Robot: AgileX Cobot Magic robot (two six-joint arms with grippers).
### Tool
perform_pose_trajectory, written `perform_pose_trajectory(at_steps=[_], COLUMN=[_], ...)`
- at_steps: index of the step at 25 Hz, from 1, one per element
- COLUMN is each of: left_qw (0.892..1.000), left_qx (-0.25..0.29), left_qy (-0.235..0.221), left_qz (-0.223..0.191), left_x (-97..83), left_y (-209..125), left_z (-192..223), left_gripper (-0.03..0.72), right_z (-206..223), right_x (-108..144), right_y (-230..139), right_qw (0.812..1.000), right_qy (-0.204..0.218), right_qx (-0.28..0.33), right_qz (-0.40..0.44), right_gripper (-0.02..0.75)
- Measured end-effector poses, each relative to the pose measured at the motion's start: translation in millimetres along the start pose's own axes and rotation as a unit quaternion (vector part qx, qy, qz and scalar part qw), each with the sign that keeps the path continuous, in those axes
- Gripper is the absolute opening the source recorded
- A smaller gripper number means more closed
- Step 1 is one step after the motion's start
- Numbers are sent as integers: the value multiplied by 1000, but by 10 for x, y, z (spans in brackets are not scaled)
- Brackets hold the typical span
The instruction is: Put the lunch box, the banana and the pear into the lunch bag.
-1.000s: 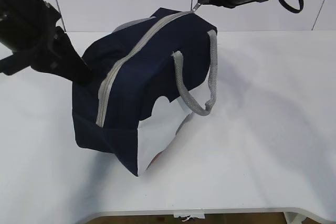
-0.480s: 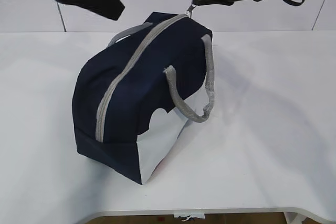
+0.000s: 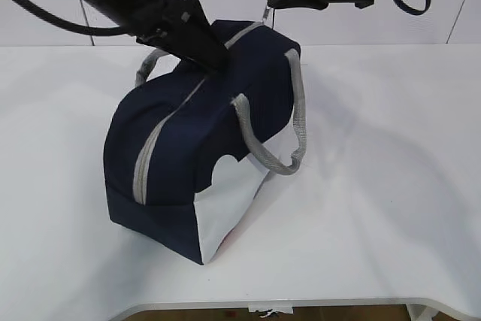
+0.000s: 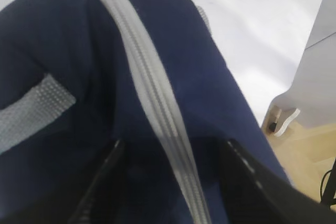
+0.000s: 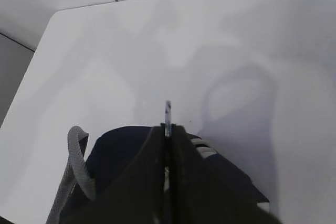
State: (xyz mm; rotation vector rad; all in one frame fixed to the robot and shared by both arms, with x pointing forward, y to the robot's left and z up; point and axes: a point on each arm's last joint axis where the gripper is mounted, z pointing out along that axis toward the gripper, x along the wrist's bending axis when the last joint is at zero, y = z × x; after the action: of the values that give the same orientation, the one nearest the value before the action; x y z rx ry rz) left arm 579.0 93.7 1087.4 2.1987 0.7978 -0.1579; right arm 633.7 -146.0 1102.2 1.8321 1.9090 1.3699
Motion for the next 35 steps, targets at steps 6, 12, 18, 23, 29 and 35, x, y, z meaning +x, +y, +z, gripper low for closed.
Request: perform_pose_trajectory(at_steps=[6,12,18,23,29,35], left_qw=[1000,1000,998,996,996,997], left_qx=[-3,-5,-9,-18,-17,11], left_qy=[-2,-1,2,7,-1,17], left_qz=[6,-23,-70,-84,-88,-74], left_x=[24,22,32,26,-46,-52], left_y=[77,88,94,115,171,140], left_z=[66,58,64,77,54,235], left_gripper=[174,153,589,648,651,652], right_z=[0,0,0,0,0,0], right_x=[5,5,5,5,6,6], right_y=[0,0,0,0,-2,-2], right_qw=[1000,1000,1000,1000,1000,1000], right_qy=[3,3,3,3,3,3], right_qx=[0,0,0,0,1,1], right_qz=[2,0,-4,-5,-7,-8], right_gripper=[1,1,1,1,1,1])
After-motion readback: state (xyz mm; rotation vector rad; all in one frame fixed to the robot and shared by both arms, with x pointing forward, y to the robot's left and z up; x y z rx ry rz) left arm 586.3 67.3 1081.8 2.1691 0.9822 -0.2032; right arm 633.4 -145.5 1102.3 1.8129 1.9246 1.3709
